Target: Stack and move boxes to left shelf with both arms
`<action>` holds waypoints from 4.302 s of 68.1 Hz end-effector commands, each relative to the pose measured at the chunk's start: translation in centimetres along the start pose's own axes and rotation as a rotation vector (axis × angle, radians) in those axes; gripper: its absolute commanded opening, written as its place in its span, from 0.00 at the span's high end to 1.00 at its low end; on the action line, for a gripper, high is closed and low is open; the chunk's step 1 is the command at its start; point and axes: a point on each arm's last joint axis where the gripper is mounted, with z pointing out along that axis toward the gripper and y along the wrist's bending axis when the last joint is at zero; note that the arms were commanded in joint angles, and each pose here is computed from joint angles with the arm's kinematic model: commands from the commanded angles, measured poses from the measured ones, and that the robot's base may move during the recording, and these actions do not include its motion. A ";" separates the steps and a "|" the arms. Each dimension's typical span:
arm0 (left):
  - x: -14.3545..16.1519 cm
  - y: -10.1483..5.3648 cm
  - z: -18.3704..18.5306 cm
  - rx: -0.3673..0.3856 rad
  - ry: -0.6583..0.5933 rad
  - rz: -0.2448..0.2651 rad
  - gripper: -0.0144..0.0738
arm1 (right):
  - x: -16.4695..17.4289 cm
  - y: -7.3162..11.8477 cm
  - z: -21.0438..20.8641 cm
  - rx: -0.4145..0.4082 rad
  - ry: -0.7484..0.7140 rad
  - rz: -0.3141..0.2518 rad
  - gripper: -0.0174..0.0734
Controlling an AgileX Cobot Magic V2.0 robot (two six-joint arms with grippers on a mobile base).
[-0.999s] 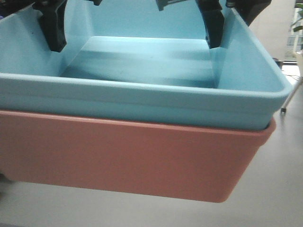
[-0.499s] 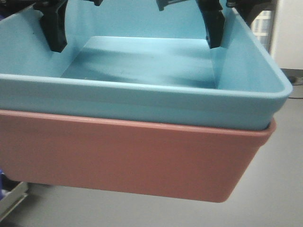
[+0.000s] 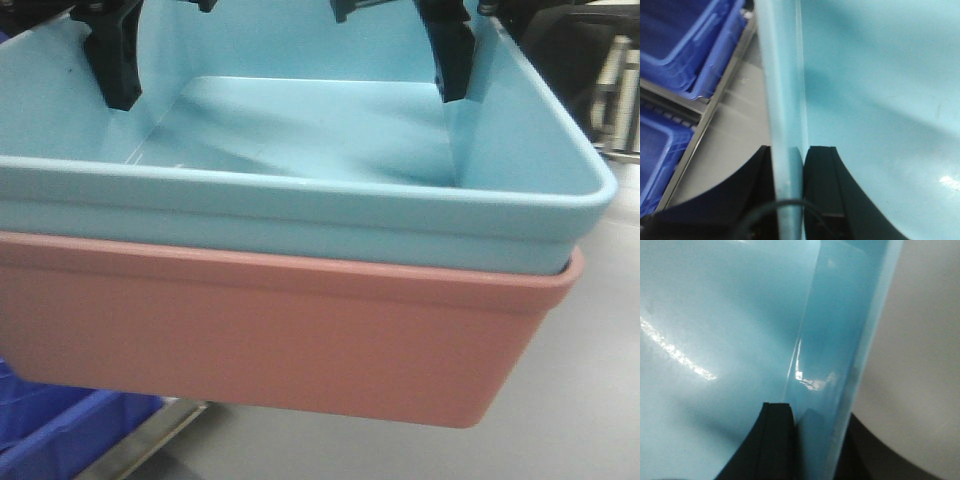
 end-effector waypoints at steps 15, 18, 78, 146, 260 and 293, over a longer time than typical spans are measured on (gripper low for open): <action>-2.0 -2.8 -3.7 0.295 -0.236 -0.062 0.85 | -2.1 2.3 -3.2 -0.284 -0.202 0.021 0.75; -2.0 -2.8 -3.7 0.295 -0.236 -0.062 0.85 | -2.1 2.3 -3.2 -0.284 -0.202 0.021 0.75; -2.0 -2.8 -3.7 0.295 -0.236 -0.062 0.85 | -2.1 2.3 -3.2 -0.284 -0.202 0.021 0.75; -2.0 -2.8 -3.7 0.295 -0.236 -0.062 0.85 | -2.1 2.3 -3.2 -0.284 -0.202 0.021 0.75; -7.0 2.0 -1.3 0.338 -0.531 -0.248 0.85 | -9.2 -1.4 -1.4 -0.234 -0.302 -0.011 0.75; -9.7 4.8 5.6 0.320 -0.657 -0.312 0.85 | -13.6 2.7 7.4 -0.201 -0.264 -0.059 0.75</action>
